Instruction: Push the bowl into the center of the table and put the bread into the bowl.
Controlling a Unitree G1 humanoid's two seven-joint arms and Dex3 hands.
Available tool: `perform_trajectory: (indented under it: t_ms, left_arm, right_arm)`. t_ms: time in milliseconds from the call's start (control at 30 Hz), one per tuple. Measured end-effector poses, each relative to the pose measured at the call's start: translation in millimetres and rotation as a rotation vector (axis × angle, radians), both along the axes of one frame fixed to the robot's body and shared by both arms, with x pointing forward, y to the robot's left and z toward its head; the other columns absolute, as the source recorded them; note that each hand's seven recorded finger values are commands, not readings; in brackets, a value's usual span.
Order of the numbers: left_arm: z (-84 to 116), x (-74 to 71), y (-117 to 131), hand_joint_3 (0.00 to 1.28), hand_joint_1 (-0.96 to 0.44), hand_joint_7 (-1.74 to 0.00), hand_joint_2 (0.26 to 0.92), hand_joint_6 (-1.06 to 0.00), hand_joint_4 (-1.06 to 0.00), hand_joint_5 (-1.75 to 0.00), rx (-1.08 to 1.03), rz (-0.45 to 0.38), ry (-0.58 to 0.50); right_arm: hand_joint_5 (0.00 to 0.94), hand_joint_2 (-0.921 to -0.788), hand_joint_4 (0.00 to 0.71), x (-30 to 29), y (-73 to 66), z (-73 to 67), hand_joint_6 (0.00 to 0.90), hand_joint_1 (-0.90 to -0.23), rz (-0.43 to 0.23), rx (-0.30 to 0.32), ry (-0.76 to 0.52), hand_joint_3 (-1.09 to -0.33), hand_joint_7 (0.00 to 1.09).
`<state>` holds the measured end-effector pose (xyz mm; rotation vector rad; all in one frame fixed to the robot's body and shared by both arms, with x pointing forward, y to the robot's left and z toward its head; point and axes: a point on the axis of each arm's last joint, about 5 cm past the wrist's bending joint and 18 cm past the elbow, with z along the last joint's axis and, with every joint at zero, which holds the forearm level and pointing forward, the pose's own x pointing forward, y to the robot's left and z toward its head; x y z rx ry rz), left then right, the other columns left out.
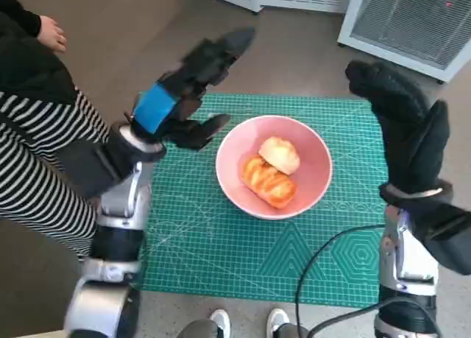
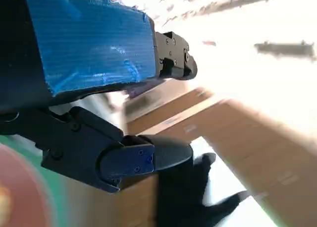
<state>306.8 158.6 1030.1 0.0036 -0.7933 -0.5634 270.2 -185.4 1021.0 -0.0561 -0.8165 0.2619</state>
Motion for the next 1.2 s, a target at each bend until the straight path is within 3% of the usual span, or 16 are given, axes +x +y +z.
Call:
perform_trajectory:
  t_ms: [300, 700, 1200]
  left_arm:
    - [-16, -3.1, 5, 0.52, -0.80, -0.45, 0.921, 0.00, -0.09, -0.02, -0.100, 0.013, 0.027]
    - [-34, -2.5, 3, 0.56, -0.80, -0.38, 0.921, 0.00, -0.11, -0.02, -0.155, 0.060, 0.001]
    - [-36, -0.7, 1, 0.50, -0.80, -0.31, 0.921, 0.00, -0.09, 0.00, -0.116, 0.041, 0.007]
  right_arm:
    - [0.008, -0.921, 0.143, 5.0, 6.7, 5.3, 0.022, -0.699, -0.005, -0.012, -0.009, -0.665, 0.49]
    - [0.007, -0.921, 0.146, 14.0, 10.8, 4.7, 0.017, -0.713, -0.016, -0.030, -0.008, -0.671, 0.50]
    - [0.007, -0.921, 0.151, 15.6, 10.0, 1.8, 0.013, -0.709, -0.030, -0.037, -0.019, -0.671, 0.50]
